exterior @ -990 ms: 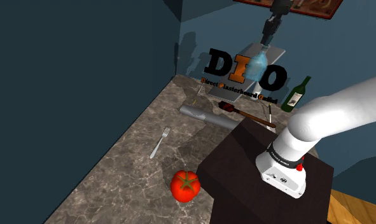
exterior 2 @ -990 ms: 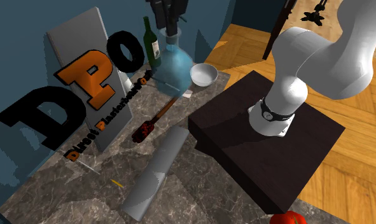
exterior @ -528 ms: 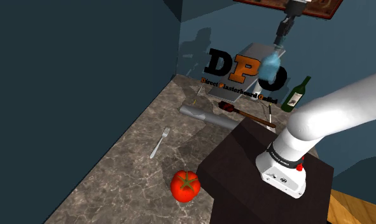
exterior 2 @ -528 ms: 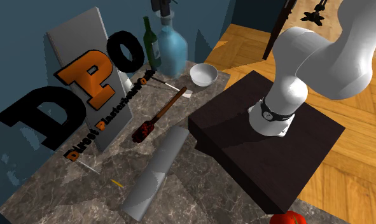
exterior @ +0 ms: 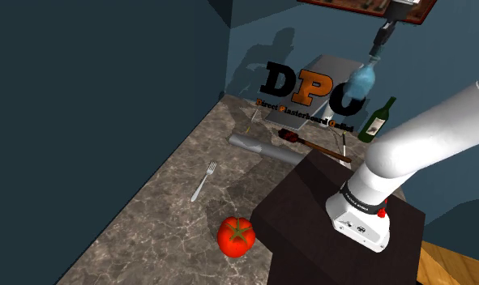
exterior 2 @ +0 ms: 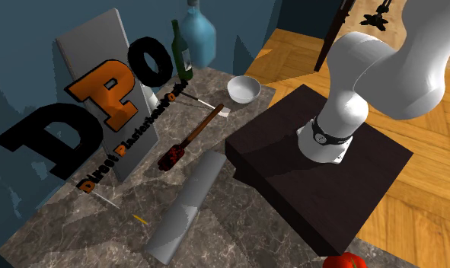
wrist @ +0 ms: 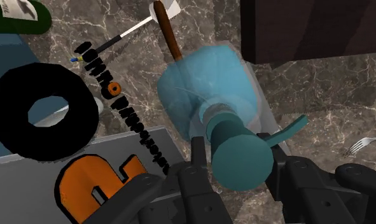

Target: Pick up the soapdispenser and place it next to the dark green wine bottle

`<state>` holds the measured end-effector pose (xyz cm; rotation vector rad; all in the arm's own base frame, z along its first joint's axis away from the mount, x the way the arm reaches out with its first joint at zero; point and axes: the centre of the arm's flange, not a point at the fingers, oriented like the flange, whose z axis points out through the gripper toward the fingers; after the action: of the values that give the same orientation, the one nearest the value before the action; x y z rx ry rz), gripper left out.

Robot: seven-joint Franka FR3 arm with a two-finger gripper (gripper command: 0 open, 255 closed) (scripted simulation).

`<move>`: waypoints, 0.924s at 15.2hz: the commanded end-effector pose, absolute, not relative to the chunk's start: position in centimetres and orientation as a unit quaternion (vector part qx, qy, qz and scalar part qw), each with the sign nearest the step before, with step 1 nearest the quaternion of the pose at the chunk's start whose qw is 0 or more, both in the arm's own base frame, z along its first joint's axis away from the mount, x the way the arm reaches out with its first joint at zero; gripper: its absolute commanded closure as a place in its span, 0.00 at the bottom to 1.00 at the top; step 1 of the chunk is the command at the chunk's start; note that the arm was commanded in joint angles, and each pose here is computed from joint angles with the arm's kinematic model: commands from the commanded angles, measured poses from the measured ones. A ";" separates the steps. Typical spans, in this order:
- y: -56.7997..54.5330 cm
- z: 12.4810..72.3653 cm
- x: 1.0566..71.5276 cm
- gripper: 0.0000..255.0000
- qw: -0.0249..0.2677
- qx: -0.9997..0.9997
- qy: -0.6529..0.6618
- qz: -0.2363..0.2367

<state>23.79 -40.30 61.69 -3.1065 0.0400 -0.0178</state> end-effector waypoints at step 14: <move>-58.0 61.4 14.8 1.00 0.017 -1.000 0.012 -0.006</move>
<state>15.08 -56.48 61.60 -3.1082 0.0488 -0.0141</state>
